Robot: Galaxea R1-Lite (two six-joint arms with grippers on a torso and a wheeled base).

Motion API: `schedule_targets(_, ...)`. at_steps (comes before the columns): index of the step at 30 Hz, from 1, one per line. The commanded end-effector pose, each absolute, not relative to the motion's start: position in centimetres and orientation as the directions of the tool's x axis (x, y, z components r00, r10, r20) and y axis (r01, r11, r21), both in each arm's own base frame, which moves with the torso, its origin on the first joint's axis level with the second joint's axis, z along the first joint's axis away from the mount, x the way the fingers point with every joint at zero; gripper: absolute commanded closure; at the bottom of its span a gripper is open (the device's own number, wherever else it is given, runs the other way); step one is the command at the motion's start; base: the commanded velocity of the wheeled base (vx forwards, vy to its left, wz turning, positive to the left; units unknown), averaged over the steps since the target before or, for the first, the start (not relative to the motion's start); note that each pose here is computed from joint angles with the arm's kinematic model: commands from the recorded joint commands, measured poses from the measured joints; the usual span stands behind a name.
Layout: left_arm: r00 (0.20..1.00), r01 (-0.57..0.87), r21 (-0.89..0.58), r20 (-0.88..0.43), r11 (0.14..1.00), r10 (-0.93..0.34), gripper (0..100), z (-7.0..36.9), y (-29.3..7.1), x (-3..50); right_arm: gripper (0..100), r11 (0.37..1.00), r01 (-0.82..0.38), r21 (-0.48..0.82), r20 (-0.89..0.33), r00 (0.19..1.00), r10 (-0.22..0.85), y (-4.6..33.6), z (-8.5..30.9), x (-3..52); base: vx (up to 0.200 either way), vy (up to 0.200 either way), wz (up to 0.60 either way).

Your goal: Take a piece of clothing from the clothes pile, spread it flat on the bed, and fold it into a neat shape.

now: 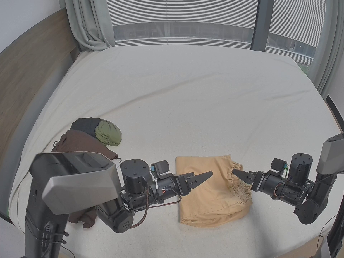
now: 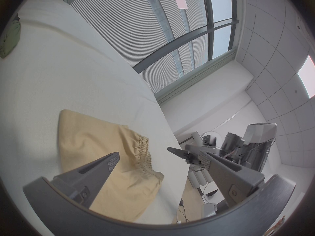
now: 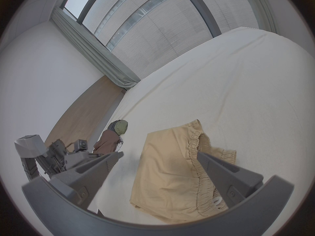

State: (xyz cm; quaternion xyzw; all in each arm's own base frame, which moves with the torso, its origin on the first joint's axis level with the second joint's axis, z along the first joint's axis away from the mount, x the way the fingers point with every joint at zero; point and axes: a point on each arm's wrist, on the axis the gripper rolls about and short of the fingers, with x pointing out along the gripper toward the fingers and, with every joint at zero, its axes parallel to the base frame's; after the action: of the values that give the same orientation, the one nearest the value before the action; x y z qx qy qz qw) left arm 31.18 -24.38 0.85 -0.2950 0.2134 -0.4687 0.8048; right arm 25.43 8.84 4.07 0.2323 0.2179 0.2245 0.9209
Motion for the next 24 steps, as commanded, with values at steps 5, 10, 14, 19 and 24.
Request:
schedule_targets(5, 0.479, 0.611, -0.692, -0.066, 0.386, -0.875, 0, 5.1, -19.0, 29.3, 0, 0.793, -0.31, 0.524, -0.299, 0.805, 0.513, 8.9, 3.9, 25.6, 0.0, 0.0, 0.0)
schedule_targets(10, 0.442, 0.608, -0.705, -0.081, 0.365, -0.894, 0, 7.8, -13.1, 26.0, 0, 0.79, -0.324, 0.521, -0.279, 0.81, 0.516, 9.1, 4.2, 26.0, 0.0, 0.0, 0.0)
schedule_targets(14, 0.467, 0.607, -0.701, -0.067, 0.375, -0.882, 0, 9.2, -10.5, 24.8, 0, 0.786, -0.34, 0.516, -0.276, 0.803, 0.529, 9.7, 3.8, 26.8, 0.0, 0.0, 0.0)
schedule_targets(19, 0.466, 0.613, -0.697, -0.06, 0.371, -0.883, 0, 9.9, -8.5, 23.6, 0, 0.782, -0.355, 0.512, -0.239, 0.816, 0.527, 10.0, 4.2, 28.4, 0.0, 0.0, 0.0)
schedule_targets(24, 0.51, 0.619, -0.66, -0.075, 0.426, -0.857, 0, 9.6, -6.8, 23.5, 0, 0.835, -0.293, 0.465, -0.296, 0.838, 0.459, 8.1, 3.0, 30.4, 0.0, 0.0, 0.0)
